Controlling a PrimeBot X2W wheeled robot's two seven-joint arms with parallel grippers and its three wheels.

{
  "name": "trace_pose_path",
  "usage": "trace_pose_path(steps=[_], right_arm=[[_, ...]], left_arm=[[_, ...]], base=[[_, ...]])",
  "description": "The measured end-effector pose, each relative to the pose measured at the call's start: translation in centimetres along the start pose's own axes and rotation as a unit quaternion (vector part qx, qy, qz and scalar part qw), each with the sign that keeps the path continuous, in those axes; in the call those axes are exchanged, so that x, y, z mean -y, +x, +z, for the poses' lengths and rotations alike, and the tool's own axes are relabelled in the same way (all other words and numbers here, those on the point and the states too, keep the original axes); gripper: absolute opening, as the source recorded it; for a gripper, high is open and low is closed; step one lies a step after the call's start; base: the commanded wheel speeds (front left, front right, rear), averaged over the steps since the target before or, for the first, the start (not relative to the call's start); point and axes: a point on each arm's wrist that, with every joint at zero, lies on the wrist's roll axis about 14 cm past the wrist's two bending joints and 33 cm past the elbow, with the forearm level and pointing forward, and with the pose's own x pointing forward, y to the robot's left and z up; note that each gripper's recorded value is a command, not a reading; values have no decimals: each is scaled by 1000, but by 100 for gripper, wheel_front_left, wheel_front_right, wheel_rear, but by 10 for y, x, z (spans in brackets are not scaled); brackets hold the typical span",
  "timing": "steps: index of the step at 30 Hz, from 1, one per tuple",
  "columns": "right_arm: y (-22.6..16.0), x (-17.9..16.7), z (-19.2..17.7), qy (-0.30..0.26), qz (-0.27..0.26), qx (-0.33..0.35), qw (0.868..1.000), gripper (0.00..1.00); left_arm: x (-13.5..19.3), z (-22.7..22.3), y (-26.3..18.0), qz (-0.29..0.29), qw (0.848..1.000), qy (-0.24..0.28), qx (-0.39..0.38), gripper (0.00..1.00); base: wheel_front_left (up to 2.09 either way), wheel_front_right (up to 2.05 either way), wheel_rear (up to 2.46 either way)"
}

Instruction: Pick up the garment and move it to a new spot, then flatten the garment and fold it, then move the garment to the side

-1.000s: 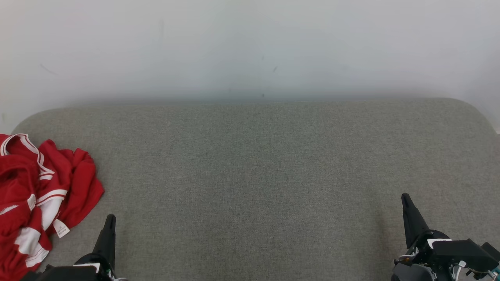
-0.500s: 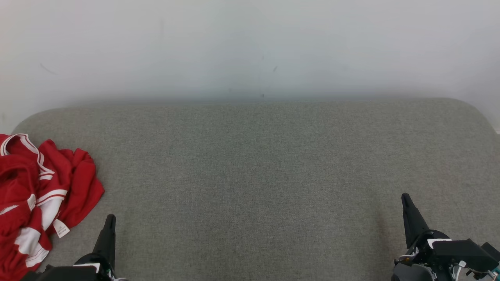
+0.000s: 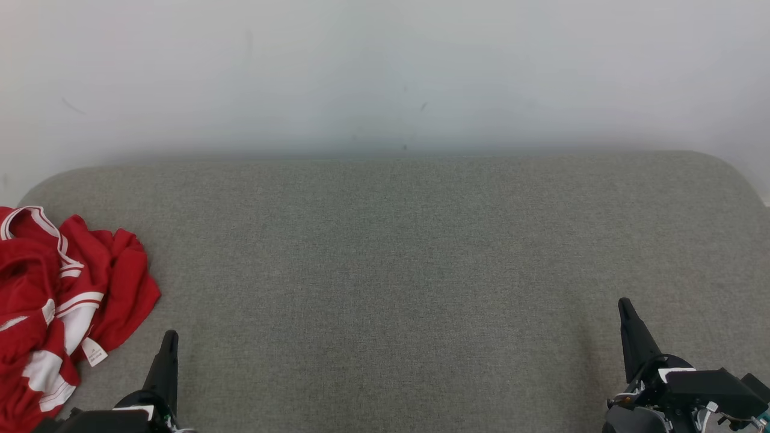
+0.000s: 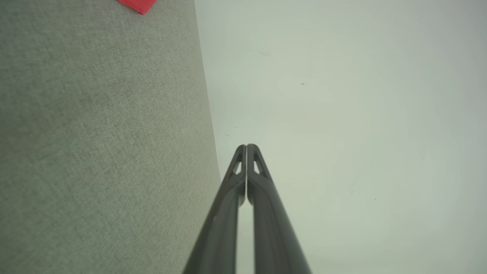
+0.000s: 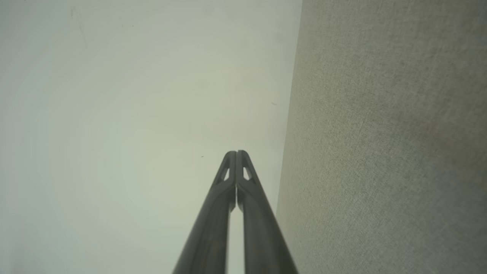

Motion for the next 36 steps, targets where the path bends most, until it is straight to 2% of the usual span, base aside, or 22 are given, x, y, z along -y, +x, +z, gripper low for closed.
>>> trace_pose_path(steps=[23,24,31,36], right_arm=[[0,0,0,0,0,0,1000,0],[0,2,0,0,-3,0,1000,100],[-16,35,-2,6,-53,2,999,100],[-17,33,-4,4,-49,4,999,100]], left_arm=[[0,0,0,0,1000,0,-1,0],[-1,0,0,2,1000,-1,-1,100],[-35,-3,-16,54,998,-11,2,100],[-33,-4,-16,50,999,-8,8,100]], base=[[0,0,0],[0,0,0],[0,0,0],[0,0,0]])
